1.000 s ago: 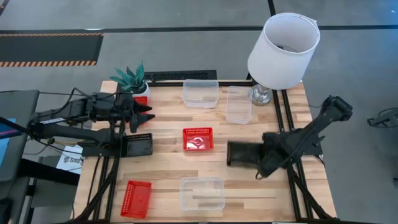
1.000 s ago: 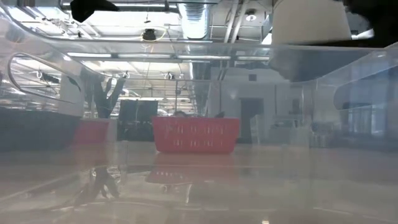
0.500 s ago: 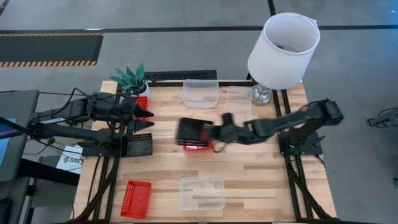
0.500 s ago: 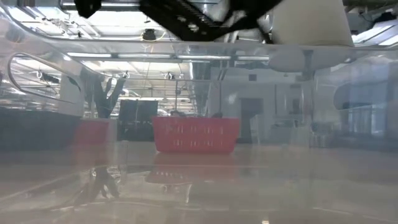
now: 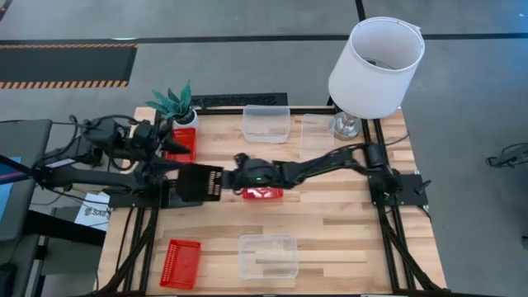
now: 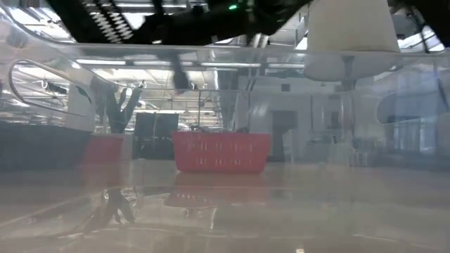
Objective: Stack baskets by color
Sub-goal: Stack the right black bin on the left black bin
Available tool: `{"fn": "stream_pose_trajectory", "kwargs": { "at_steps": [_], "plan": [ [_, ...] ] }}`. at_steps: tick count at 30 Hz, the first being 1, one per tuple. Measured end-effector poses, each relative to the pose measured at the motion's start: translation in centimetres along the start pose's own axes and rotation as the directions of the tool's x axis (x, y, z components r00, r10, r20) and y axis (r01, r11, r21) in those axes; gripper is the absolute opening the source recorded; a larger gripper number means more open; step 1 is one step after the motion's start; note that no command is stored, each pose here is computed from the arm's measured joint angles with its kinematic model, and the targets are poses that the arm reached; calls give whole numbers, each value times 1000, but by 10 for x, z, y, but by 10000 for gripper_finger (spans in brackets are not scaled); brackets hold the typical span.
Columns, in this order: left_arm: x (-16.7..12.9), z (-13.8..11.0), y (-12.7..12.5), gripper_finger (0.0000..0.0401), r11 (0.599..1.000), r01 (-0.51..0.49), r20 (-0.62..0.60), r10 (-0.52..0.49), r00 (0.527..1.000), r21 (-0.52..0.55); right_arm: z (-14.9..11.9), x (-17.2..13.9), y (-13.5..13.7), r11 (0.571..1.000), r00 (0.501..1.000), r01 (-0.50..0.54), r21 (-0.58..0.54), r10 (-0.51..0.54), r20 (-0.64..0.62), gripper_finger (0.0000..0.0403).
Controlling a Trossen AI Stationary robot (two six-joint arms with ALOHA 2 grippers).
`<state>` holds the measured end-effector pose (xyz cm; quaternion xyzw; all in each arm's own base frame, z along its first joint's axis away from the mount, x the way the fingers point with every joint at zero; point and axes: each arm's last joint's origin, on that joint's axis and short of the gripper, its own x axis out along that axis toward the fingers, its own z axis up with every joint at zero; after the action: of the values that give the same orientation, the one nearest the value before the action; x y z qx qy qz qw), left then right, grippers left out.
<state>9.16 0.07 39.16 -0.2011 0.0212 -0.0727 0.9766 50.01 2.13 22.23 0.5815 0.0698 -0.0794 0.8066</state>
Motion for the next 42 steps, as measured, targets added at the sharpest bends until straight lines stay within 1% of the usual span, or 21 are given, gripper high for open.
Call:
{"fn": "stream_pose_trajectory", "kwargs": {
  "at_steps": [4, 9, 12, 16, 19, 22, 24, 29, 31, 36, 42],
  "plan": [
    [-3, 0, -1, 233, 1000, 1, 10, -1, 1000, 0, 5, 30, 0, 1000, 998, -9, -13, 8, -60, 5],
    [-4, -1, 0, 233, 1000, -5, -2, 5, 1000, -9, 10, 58, -6, 999, 994, -28, -32, 24, -109, 5],
    [-4, -1, 0, 233, 1000, -5, -3, 5, 1000, -9, 10, 71, -14, 999, 991, -19, -31, 15, -134, 5],
    [-4, -1, 0, 233, 1000, -8, -1, 8, 1000, -10, 9, 83, -25, 1000, 988, 25, -18, -27, -152, 5],
    [-4, -1, 0, 233, 1000, -8, -2, 8, 1000, -10, 6, 88, -34, 997, 981, 76, 0, -75, -180, 5],
    [-4, -1, 0, 233, 1000, -8, -2, 8, 1000, -10, 8, 91, -40, 995, 978, 97, 4, -94, -187, 5],
    [-4, -2, 0, 233, 1000, -13, -6, 13, 1000, -11, 6, 92, -42, 995, 976, 104, 8, -100, -194, 5],
    [-4, -4, 2, 233, 999, -44, -28, 44, 999, -19, 8, 91, -48, 986, 966, 165, 27, -156, -208, 5],
    [-4, -5, 2, 233, 998, -51, -33, 50, 998, -21, 9, 90, -50, 981, 963, 184, 56, -169, -210, 6],
    [-4, -5, 2, 233, 999, -50, -31, 49, 998, -20, 11, 90, -52, 972, 959, 214, 99, -189, -213, 11],
    [-4, -5, 2, 233, 999, -49, -31, 49, 998, -17, 10, 90, -53, 969, 956, 224, 100, -199, -217, 9]
  ]
}}
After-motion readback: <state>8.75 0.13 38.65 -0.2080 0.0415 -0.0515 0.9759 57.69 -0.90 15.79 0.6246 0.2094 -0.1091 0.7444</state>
